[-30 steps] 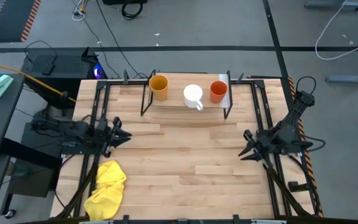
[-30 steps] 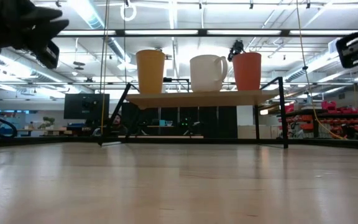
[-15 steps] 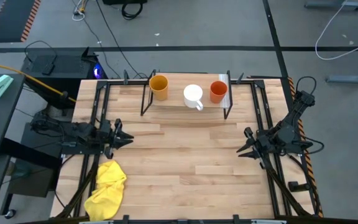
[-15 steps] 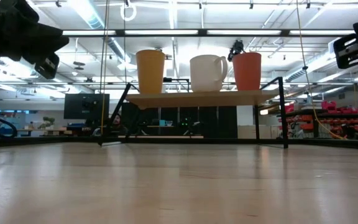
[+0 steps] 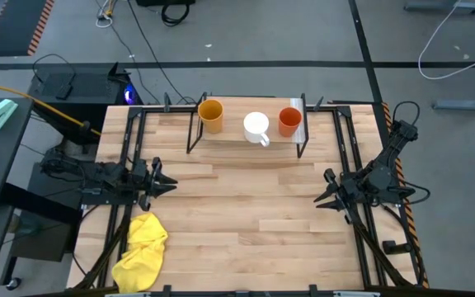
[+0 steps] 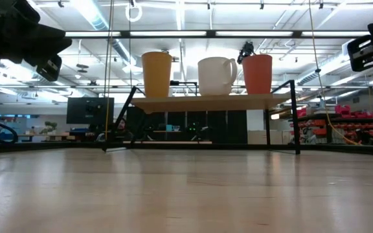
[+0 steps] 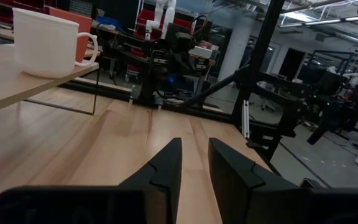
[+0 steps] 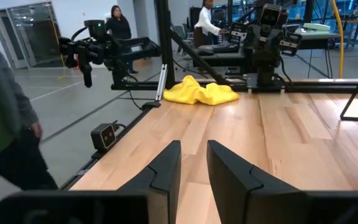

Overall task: Stack small to large cups/mugs on shelf
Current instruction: Return to Home Position

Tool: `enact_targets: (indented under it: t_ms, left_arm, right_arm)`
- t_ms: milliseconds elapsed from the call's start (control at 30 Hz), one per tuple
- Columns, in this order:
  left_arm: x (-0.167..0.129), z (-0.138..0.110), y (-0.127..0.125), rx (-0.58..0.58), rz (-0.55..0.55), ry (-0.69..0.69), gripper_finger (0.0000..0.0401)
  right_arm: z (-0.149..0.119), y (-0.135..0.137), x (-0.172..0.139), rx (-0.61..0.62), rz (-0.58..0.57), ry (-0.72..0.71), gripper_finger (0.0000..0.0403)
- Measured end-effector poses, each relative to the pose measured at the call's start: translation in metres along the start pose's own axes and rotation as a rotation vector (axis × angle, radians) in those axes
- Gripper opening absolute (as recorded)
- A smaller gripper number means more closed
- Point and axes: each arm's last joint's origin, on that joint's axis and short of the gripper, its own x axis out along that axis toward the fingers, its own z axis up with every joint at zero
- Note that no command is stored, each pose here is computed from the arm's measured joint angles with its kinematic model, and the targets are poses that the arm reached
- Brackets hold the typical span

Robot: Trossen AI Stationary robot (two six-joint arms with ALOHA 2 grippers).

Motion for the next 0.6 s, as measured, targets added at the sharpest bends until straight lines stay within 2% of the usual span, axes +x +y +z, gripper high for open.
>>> enact_targets:
  t_ms: [600]
  left_arm:
    - [0.0000,-0.0001,0.0000,0.000,0.000,0.000,0.0089]
  right_arm:
    - [0.0000,0.0000,0.0000,0.000,0.000,0.000,0.0086]
